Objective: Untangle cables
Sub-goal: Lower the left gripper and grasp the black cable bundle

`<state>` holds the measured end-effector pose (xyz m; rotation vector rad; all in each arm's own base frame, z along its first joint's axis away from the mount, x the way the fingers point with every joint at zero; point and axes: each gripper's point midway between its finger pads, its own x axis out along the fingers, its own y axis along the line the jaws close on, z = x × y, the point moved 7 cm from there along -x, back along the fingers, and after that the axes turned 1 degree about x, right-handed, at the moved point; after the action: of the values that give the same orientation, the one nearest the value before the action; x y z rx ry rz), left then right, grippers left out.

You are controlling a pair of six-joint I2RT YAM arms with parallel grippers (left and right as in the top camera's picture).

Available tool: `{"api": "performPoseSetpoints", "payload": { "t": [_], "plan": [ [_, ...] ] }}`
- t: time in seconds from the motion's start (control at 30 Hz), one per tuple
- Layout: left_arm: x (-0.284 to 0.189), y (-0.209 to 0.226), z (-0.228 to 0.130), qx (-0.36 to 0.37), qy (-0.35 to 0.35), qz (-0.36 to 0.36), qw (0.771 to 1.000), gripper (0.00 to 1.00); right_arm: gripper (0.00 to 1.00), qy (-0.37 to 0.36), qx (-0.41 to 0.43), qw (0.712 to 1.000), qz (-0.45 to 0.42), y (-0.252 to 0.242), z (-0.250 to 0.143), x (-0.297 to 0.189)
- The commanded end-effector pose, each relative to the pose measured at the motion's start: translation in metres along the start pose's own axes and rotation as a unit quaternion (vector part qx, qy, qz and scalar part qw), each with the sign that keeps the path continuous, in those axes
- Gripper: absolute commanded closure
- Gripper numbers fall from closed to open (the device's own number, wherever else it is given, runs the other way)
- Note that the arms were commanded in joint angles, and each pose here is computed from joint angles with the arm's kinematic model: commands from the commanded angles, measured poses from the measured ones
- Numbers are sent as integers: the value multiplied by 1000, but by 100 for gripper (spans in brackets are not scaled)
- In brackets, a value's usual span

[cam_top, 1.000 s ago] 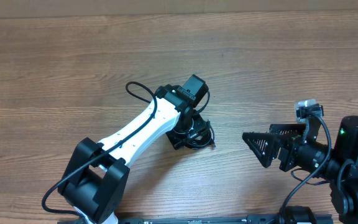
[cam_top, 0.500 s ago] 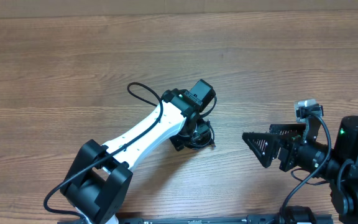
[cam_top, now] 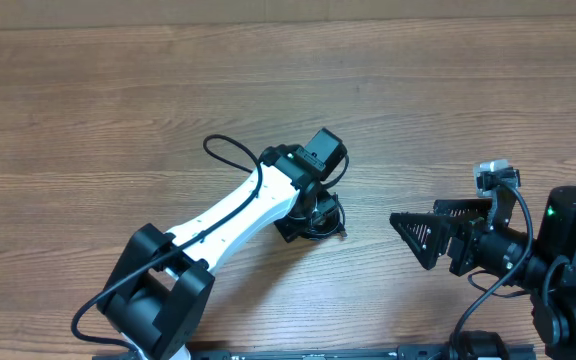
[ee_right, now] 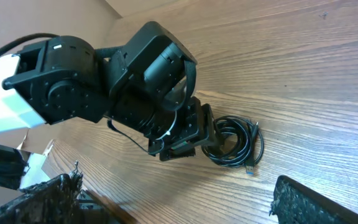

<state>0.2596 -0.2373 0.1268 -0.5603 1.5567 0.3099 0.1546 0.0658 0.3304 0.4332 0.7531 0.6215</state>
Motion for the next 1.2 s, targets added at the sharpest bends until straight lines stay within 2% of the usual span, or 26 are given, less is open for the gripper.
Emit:
{"api": "performPoseSetpoints", "payload": {
  "t": [0.0,0.13,0.37,0.6,0.67,0.8,1.0,1.17],
  "plan": [
    [11,7,-2,-10,-4,16,1000,35,0,-11,-15,1000,6,7,5,-6],
    [13,9,-2,-10,-4,20,1000,38,0,-11,-15,1000,6,7,5,-6],
    [13,8,-1,-11,-6,16,1000,49,0,-12,-15,1000,1,6,6,-6],
    [13,7,-1,-10,-5,13,1000,75,0,-13,-15,1000,1,6,6,-6],
    [13,6,-2,-6,0,11,1000,96,0,-13,-15,1000,1,6,6,-6],
    [10,2,-3,2,9,-1,1000,96,0,-14,-15,1000,-7,4,6,-6],
    [-17,-23,-4,104,11,-58,993,96,0,-17,-16,1000,-18,2,7,-6],
    [-53,-45,-7,156,14,-111,981,96,0,-17,-14,999,-27,-1,8,-5]
  ]
}}
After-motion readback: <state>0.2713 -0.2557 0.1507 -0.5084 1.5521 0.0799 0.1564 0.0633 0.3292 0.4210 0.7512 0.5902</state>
